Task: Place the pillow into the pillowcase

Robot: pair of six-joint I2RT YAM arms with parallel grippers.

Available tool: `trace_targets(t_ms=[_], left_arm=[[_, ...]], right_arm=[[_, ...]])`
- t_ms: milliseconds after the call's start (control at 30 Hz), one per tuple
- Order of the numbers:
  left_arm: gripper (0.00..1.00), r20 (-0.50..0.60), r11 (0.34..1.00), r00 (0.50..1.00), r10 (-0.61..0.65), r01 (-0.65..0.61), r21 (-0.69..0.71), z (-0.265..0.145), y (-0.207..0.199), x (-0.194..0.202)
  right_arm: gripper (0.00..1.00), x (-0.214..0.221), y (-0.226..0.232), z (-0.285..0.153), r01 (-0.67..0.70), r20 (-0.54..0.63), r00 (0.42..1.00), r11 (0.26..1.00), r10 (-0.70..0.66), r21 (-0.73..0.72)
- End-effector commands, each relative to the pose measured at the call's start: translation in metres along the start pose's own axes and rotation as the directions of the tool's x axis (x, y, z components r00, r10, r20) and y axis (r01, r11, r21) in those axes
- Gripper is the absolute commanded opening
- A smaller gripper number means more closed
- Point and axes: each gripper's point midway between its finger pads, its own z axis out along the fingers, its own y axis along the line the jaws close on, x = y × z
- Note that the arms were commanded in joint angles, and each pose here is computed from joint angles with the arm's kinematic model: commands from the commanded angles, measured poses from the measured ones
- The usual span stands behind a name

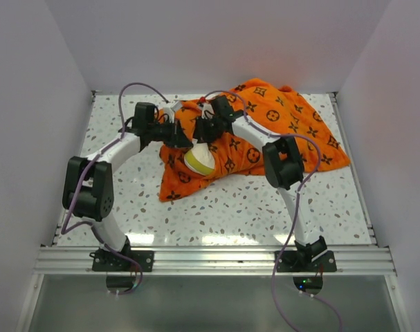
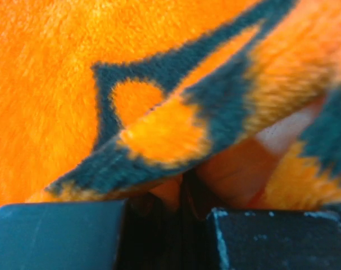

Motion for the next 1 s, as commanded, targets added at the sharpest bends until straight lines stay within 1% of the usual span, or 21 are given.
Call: trace_targets(t_ms=[0,33,67,133,167,200,233,267,300,333,367,433,467,500,533,600,633,733,833,900,967], left_arm=[[0.00,0.062,0.987,0.998,-0.007,-0.003,0.159,-0.012,-0.035,-0.026],[0.00,0.066,0.993,0.997,-0.041,0.033,0.112,-0.016,-0.015,-0.026],[0.00,0.080,0.994,0.996,-0.051,0.042,0.099,-0.016,-0.004,-0.029],[0.00,0.093,0.993,0.989,-0.114,0.110,0.051,-0.015,0.022,-0.028],[0.00,0.101,0.992,0.988,-0.119,0.115,0.049,-0.011,0.029,-0.030],[0.00,0.101,0.990,0.985,-0.141,0.137,0.046,-0.011,0.033,-0.030],[0.00,0.098,0.987,0.983,-0.156,0.151,0.051,-0.009,0.034,-0.029],[0.00,0.124,0.990,0.984,-0.130,0.123,0.063,-0.007,0.035,-0.037],[0.00,0.124,0.986,0.979,-0.160,0.151,0.075,-0.006,0.033,-0.037],[0.00,0.127,0.983,0.977,-0.171,0.160,0.090,-0.006,0.032,-0.038],[0.00,0.129,0.983,0.978,-0.167,0.154,0.105,-0.005,0.030,-0.039],[0.00,0.122,0.980,0.976,-0.179,0.166,0.112,-0.006,0.027,-0.037],[0.00,0.124,0.979,0.976,-0.181,0.168,0.112,-0.007,0.027,-0.036],[0.00,0.122,0.977,0.973,-0.195,0.181,0.117,-0.007,0.025,-0.035],[0.00,0.121,0.975,0.971,-0.204,0.190,0.119,-0.007,0.025,-0.034],[0.00,0.122,0.968,0.966,-0.229,0.213,0.132,-0.008,0.022,-0.033],[0.00,0.123,0.966,0.963,-0.239,0.223,0.132,-0.007,0.022,-0.033],[0.00,0.130,0.962,0.959,-0.254,0.237,0.134,-0.007,0.022,-0.032],[0.00,0.132,0.956,0.952,-0.278,0.260,0.135,-0.007,0.023,-0.030],[0.00,0.135,0.953,0.948,-0.288,0.270,0.134,-0.006,0.023,-0.030],[0.00,0.143,0.954,0.947,-0.289,0.271,0.132,-0.007,0.024,-0.032]], right_arm=[[0.10,0.012,-0.030,0.012,-0.114,-0.015,0.993,0.993,0.114,-0.008],[0.18,0.013,-0.020,0.002,-0.113,-0.039,0.993,0.992,0.111,-0.048],[0.34,0.001,-0.003,-0.022,-0.061,-0.021,0.998,0.993,0.059,-0.106],[0.54,0.011,0.014,-0.048,-0.039,-0.076,0.997,0.985,0.027,-0.168],[0.70,0.006,0.028,-0.069,0.048,-0.052,0.997,0.980,-0.059,-0.192],[0.81,0.010,0.033,-0.077,0.073,-0.064,0.994,0.976,-0.088,-0.204],[0.90,0.022,0.040,-0.089,0.074,-0.108,0.989,0.972,-0.100,-0.222],[0.99,0.028,0.043,-0.096,0.153,-0.110,0.977,0.957,-0.184,-0.245],[0.99,0.034,0.050,-0.105,0.191,-0.115,0.968,0.949,-0.225,-0.250],[0.99,0.052,0.052,-0.110,0.205,-0.169,0.953,0.947,-0.251,-0.249],[0.99,0.059,0.042,-0.110,0.295,-0.182,0.924,0.929,-0.337,-0.222],[0.99,0.081,0.040,-0.114,0.360,-0.239,0.884,0.911,-0.401,-0.199],[0.98,0.085,0.031,-0.115,0.434,-0.249,0.850,0.886,-0.463,-0.163],[0.99,0.101,0.022,-0.113,0.440,-0.281,0.839,0.885,-0.466,-0.153],[0.99,0.091,0.033,-0.117,0.517,-0.212,0.817,0.844,-0.537,-0.143],[0.99,0.101,0.027,-0.112,0.564,-0.205,0.793,0.819,-0.573,-0.106],[0.98,0.094,0.043,-0.112,0.625,-0.154,0.760,0.775,-0.632,-0.097],[0.98,0.086,0.055,-0.103,0.700,-0.108,0.709,0.714,-0.697,-0.014],[0.99,0.076,0.078,-0.107,0.743,-0.057,0.668,0.669,-0.742,0.019],[0.99,0.071,0.092,-0.111,0.750,-0.036,0.661,0.661,-0.750,0.016],[0.99,0.078,0.105,-0.109,0.789,-0.052,0.614,0.613,-0.788,0.036]])
